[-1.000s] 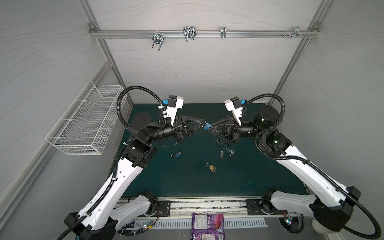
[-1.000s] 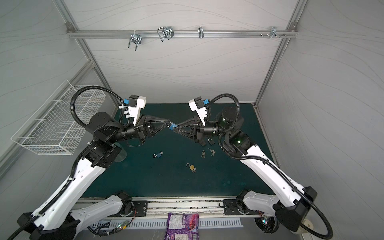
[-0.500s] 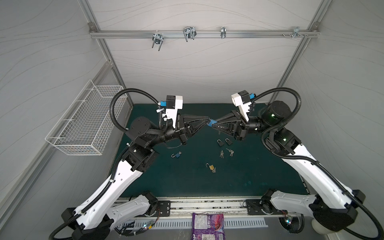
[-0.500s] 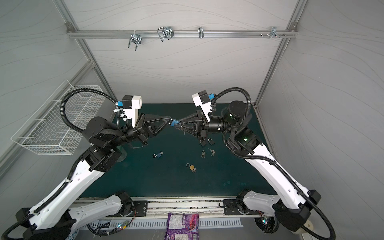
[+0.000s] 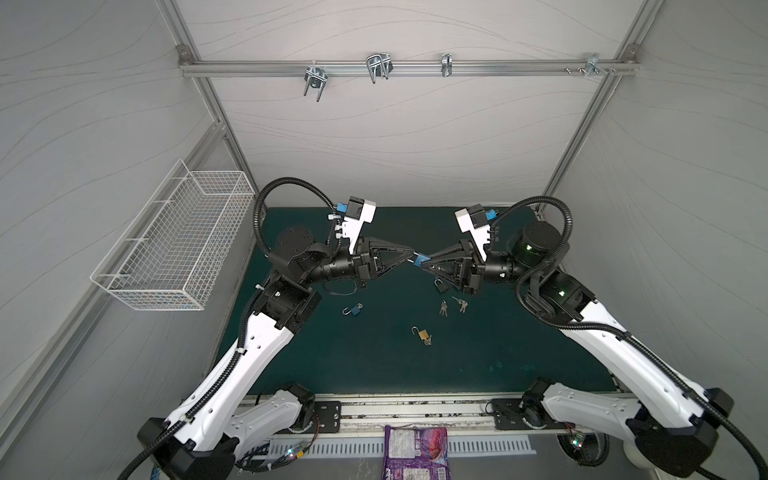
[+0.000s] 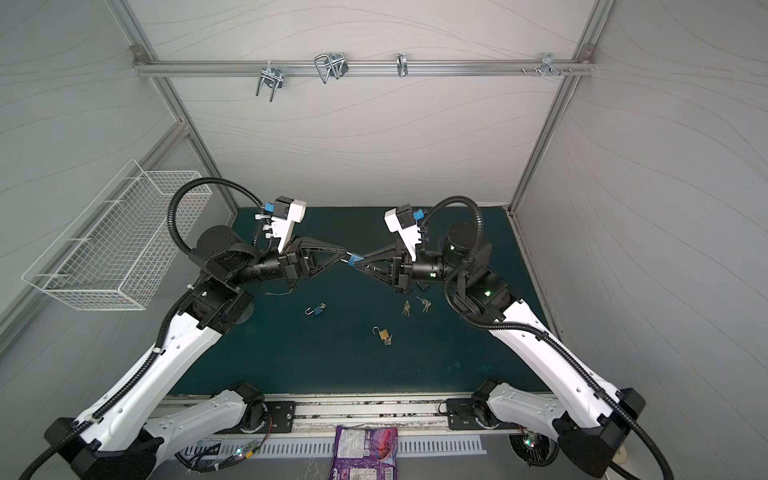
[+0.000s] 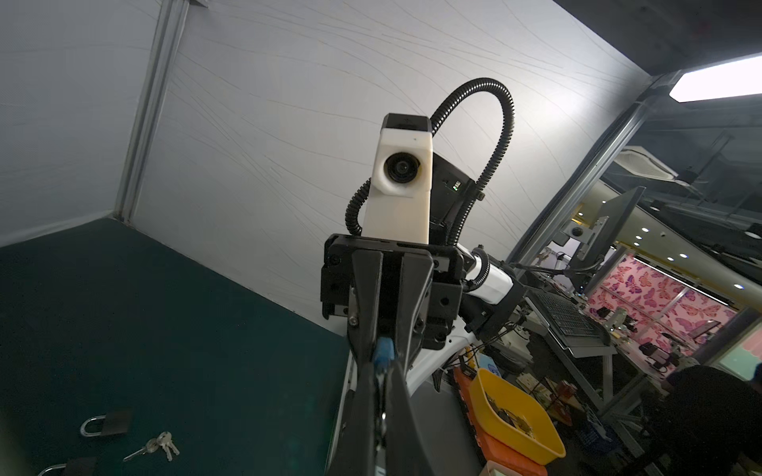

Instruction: Lock with the key

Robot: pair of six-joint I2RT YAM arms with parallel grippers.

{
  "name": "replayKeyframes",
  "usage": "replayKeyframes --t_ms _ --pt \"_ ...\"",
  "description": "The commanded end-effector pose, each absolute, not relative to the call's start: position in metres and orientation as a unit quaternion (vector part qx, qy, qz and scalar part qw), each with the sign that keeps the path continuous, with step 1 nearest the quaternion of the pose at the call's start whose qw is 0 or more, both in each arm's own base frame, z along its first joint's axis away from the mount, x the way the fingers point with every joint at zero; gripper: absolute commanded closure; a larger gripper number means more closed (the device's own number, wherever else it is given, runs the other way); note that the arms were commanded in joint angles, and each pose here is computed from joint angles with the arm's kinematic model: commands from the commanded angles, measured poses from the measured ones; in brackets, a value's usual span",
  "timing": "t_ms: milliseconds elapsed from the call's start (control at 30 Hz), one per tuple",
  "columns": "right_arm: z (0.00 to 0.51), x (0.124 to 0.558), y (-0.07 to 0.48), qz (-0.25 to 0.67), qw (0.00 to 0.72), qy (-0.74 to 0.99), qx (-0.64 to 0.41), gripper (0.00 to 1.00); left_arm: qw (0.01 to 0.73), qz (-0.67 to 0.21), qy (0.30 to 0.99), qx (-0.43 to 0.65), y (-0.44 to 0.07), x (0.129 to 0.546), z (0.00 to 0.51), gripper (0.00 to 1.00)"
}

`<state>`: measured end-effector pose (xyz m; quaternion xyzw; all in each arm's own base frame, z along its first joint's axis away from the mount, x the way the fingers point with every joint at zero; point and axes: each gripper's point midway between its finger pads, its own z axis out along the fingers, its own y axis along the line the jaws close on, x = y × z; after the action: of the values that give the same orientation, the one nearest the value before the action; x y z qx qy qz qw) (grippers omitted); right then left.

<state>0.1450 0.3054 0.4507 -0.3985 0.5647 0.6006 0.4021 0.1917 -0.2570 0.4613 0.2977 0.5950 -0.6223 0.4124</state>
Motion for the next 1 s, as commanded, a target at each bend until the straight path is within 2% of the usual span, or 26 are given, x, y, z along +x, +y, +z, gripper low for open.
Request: replayKeyframes --t_ms 0,200,233,367,467,500,600,733,867,967 --pt "0.476 0.131 0.290 0.597 0.441 0.529 -0.411 1.00 0.436 -0.635 0.556 0.313 -0.250 0.182 0.492 1.00" --pt "0.482 0.132 0.294 0.606 0.434 0.523 -0.414 1.00 0.433 -0.631 0.560 0.318 -0.255 0.179 0.487 1.00" --pt "0.481 0.133 0.294 0.603 0.434 0.525 -0.416 1.00 0.435 -0.630 0.562 0.314 -0.254 0.179 0.487 0.95" --pt "0.476 0.133 0.295 0.596 0.429 0.532 -0.421 1.00 0.451 -0.621 0.565 0.303 -0.251 0.181 0.490 0.64" --pt "0.472 0.133 0.296 0.595 0.424 0.536 -0.424 1.00 0.457 -0.620 0.564 0.299 -0.250 0.182 0.493 0.51" --pt "0.472 0.133 0.296 0.594 0.423 0.536 -0.425 1.00 0.458 -0.620 0.563 0.299 -0.250 0.183 0.493 0.49" --pt "0.469 0.133 0.295 0.593 0.421 0.539 -0.425 1.00 0.456 -0.620 0.563 0.300 -0.251 0.184 0.493 0.49" --pt "0.470 0.133 0.294 0.589 0.426 0.539 -0.424 1.00 0.447 -0.625 0.563 0.305 -0.254 0.185 0.491 0.63" --pt "0.471 0.134 0.292 0.585 0.434 0.540 -0.420 1.00 0.443 -0.626 0.563 0.309 -0.254 0.184 0.489 0.60" --pt "0.473 0.135 0.291 0.582 0.441 0.541 -0.417 1.00 0.439 -0.624 0.569 0.309 -0.255 0.185 0.485 0.61"
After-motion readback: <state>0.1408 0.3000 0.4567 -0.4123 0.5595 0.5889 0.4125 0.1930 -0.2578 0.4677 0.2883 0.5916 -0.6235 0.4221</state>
